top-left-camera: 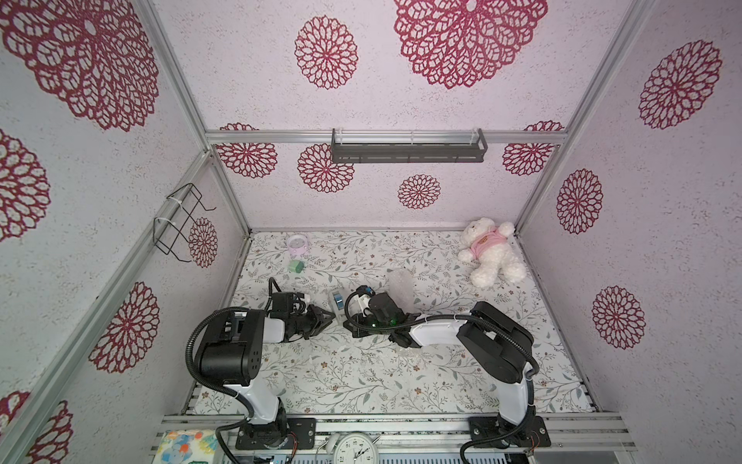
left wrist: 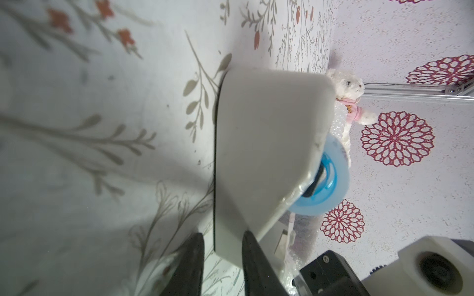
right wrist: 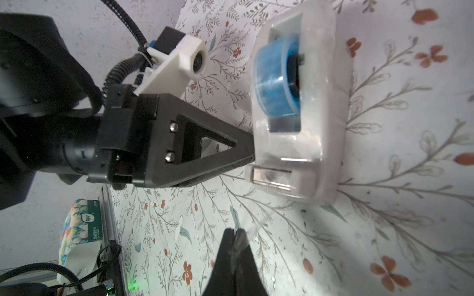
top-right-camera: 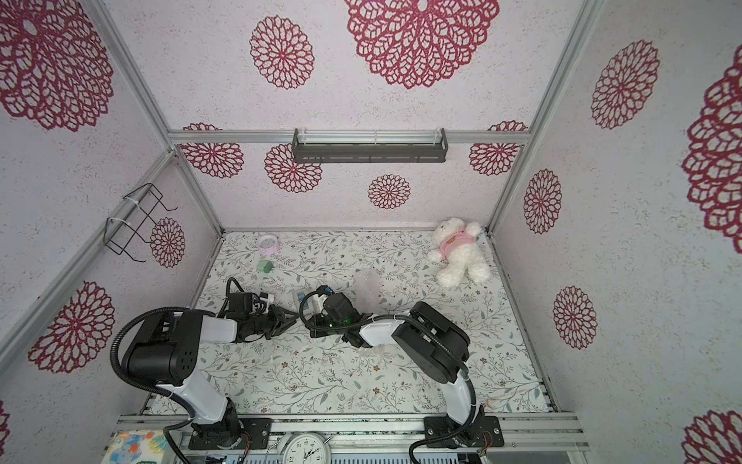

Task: Wrap wine bottles in bubble wrap
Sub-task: Tear off the tape using the Tape Cutter.

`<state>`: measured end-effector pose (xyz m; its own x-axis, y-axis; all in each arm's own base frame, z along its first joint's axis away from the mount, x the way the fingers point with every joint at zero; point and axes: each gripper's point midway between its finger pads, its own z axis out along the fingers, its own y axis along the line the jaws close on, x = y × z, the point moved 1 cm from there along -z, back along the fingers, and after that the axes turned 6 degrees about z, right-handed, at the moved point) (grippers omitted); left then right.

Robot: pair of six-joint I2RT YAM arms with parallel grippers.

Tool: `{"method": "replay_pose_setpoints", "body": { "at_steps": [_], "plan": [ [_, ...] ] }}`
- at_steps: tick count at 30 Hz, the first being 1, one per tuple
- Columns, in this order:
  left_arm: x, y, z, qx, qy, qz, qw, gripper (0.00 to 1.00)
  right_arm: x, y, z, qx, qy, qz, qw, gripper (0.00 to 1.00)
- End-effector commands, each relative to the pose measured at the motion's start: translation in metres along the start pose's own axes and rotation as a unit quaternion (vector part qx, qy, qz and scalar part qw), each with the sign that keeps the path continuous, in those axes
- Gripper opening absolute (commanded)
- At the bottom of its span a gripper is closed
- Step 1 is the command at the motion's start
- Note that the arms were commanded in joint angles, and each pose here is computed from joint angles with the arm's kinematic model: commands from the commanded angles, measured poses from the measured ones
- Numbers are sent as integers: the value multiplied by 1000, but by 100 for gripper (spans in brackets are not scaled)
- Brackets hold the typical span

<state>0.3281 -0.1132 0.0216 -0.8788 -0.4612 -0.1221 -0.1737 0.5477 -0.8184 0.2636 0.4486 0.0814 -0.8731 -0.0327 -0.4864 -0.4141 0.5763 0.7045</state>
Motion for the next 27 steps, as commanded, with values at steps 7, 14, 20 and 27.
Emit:
{"method": "replay_pose_setpoints", "body": {
  "at_steps": [7,14,20,27],
  "plan": [
    [9,20,15,-33,2,-37,999,31,-21,32,-17,-1,-21,-59,998,0],
    [5,22,16,-37,-2,-37,999,31,-24,33,-27,11,-25,-72,997,0],
    [5,24,18,-41,0,-37,999,31,-28,36,-36,8,-36,-72,997,0],
    [3,22,18,-36,-2,-33,999,33,-30,39,-37,4,-36,-72,997,0]
  ]
}}
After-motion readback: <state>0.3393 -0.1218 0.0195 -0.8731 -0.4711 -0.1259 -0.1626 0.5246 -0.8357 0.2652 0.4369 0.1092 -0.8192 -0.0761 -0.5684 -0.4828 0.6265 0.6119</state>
